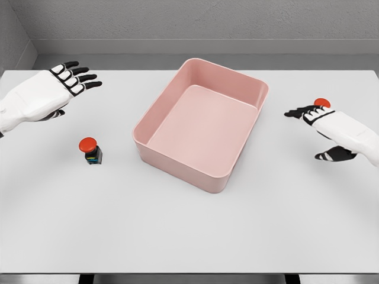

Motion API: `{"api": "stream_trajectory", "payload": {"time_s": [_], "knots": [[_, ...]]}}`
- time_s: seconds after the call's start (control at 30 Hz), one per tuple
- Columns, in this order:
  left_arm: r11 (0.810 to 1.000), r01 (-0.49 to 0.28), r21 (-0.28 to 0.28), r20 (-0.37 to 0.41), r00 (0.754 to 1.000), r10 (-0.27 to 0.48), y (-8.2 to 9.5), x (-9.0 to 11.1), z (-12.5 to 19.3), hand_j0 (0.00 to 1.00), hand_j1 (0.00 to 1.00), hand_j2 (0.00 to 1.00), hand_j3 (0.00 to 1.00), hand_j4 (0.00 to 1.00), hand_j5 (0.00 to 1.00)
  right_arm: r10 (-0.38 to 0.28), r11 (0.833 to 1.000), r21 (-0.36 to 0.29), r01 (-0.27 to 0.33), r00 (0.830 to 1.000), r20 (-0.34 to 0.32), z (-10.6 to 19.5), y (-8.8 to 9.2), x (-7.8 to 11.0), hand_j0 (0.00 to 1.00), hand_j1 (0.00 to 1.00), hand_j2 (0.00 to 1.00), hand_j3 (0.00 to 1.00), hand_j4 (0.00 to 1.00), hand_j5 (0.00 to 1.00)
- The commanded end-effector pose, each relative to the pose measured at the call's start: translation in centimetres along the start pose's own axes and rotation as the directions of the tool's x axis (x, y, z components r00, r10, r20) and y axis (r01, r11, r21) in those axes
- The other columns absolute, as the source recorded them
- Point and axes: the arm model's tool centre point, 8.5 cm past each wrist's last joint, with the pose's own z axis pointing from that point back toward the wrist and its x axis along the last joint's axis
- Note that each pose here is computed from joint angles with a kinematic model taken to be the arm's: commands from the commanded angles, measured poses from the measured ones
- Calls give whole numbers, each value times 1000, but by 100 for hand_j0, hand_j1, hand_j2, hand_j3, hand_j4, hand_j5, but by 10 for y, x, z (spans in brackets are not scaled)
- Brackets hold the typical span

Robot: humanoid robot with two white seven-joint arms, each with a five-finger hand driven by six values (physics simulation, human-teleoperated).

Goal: Put the industrial switch in the basket with both arms

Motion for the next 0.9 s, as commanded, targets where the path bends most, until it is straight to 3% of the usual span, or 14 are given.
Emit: {"api": "stream_trajectory", "payload": {"time_s": [0.0, 0.1, 0.13, 0.2, 0.3, 0.37, 0.43, 0.53, 0.57, 0.63, 0.7, 0.87], "knots": [[1000, -4, 3, -1, 1000, 4, 1, -1, 0, 100, 100, 100, 100, 100, 100, 0, 999, 43, 0, 1000, 3, 0, 4, 0, 100, 100, 100, 100, 100, 100], [1000, 6, -13, 2, 1000, -6, 1, -2, 3, 100, 100, 100, 100, 100, 100, 9, 999, 45, -9, 1000, -4, 2, -1, -2, 100, 100, 100, 100, 100, 100], [996, 21, -87, 24, 1000, -19, -2, 4, 5, 100, 100, 100, 100, 100, 100, 11, 999, 43, -10, 1000, -18, 2, -3, -4, 100, 100, 100, 100, 100, 100], [988, 36, -148, 39, 999, -31, -5, 8, 7, 100, 100, 100, 100, 100, 100, 20, 1000, 22, -19, 999, -38, 2, -15, -9, 100, 100, 100, 100, 100, 100], [975, 36, -217, 45, 999, -27, -11, 10, 9, 100, 100, 100, 100, 100, 100, 28, 999, -28, -32, 990, -141, -2, -42, -43, 100, 100, 100, 100, 100, 100], [973, 42, -228, 55, 998, -30, -12, 13, 13, 100, 100, 100, 100, 100, 100, -1, 999, -34, -6, 982, -189, -21, -43, -57, 100, 100, 100, 100, 100, 100], [963, 62, -261, 94, 995, -38, -14, 22, 13, 100, 100, 100, 100, 100, 100, -32, 990, 128, 60, 977, -213, -56, -32, -71, 100, 100, 100, 100, 100, 100], [956, 62, -287, 126, 992, -27, -20, 32, 10, 100, 100, 100, 100, 100, 100, -60, 981, 162, 110, 956, -286, -68, -26, -96, 100, 100, 100, 100, 100, 100], [956, 63, -287, 134, 991, -25, -21, 35, 9, 100, 100, 100, 100, 100, 100, -48, 978, 183, 102, 959, -279, -74, -25, -93, 100, 100, 100, 100, 100, 100], [955, 68, -290, 157, 987, -23, -23, 44, 6, 100, 100, 100, 100, 100, 100, -52, 939, 303, 162, 939, -340, -73, -27, -93, 100, 100, 100, 100, 100, 100], [954, 71, -291, 179, 984, -19, -25, 51, 4, 100, 100, 100, 100, 100, 100, -51, 933, 320, 166, 940, -337, -74, -28, -91, 100, 100, 100, 100, 100, 100], [956, 70, -285, 204, 979, -10, -26, 61, 0, 100, 100, 100, 100, 100, 100, -76, 943, 269, 195, 914, -399, -83, -46, -91, 100, 100, 100, 100, 100, 100]]}}
